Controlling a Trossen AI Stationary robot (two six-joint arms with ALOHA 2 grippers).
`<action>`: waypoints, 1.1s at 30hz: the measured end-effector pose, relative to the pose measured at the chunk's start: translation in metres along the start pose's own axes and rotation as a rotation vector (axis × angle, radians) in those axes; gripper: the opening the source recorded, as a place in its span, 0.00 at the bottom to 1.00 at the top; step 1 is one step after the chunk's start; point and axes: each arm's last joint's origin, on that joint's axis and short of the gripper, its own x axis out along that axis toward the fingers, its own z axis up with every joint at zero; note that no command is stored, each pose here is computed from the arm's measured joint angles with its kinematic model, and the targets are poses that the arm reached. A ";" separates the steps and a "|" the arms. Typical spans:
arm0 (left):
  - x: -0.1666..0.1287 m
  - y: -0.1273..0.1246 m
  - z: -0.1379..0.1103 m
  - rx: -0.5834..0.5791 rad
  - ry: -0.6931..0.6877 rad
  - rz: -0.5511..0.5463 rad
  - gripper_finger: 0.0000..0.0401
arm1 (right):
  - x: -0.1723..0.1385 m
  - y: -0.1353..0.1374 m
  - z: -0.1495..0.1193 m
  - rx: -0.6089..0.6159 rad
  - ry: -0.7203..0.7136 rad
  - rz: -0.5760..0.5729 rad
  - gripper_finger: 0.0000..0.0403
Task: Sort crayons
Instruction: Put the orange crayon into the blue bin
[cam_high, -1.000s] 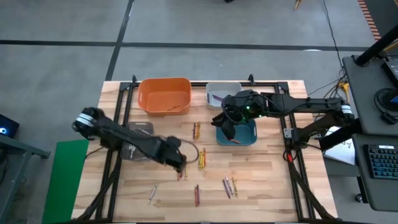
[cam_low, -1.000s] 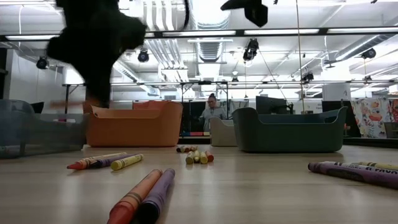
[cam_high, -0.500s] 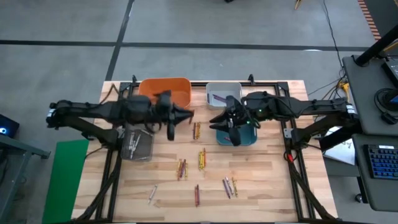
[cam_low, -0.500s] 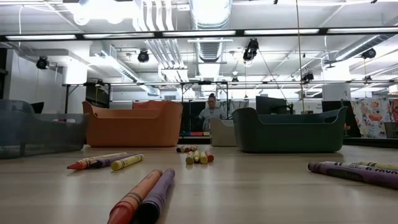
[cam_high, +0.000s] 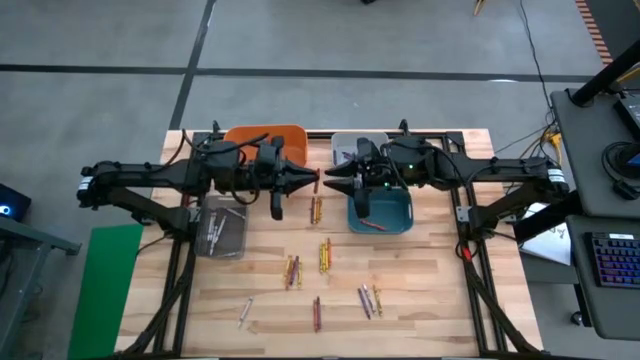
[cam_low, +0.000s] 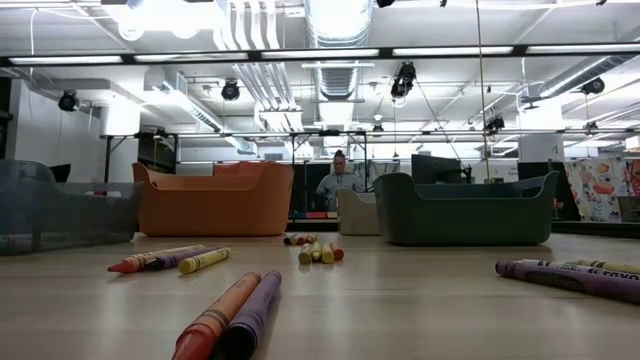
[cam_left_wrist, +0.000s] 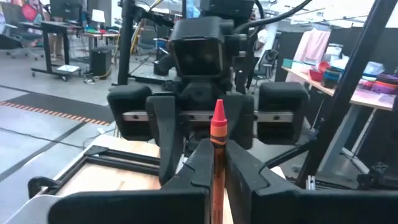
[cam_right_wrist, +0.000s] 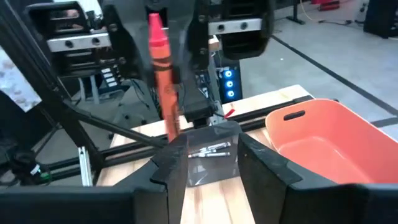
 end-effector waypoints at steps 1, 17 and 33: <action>0.002 0.001 -0.001 0.003 -0.004 0.005 0.00 | 0.000 0.000 0.000 -0.010 0.000 0.001 0.34; 0.029 0.014 -0.008 0.005 -0.066 0.013 0.00 | 0.000 -0.004 0.001 -0.054 -0.011 -0.036 0.27; 0.002 0.027 0.003 -0.025 -0.004 0.077 0.21 | -0.006 -0.018 -0.006 0.040 0.107 -0.103 0.04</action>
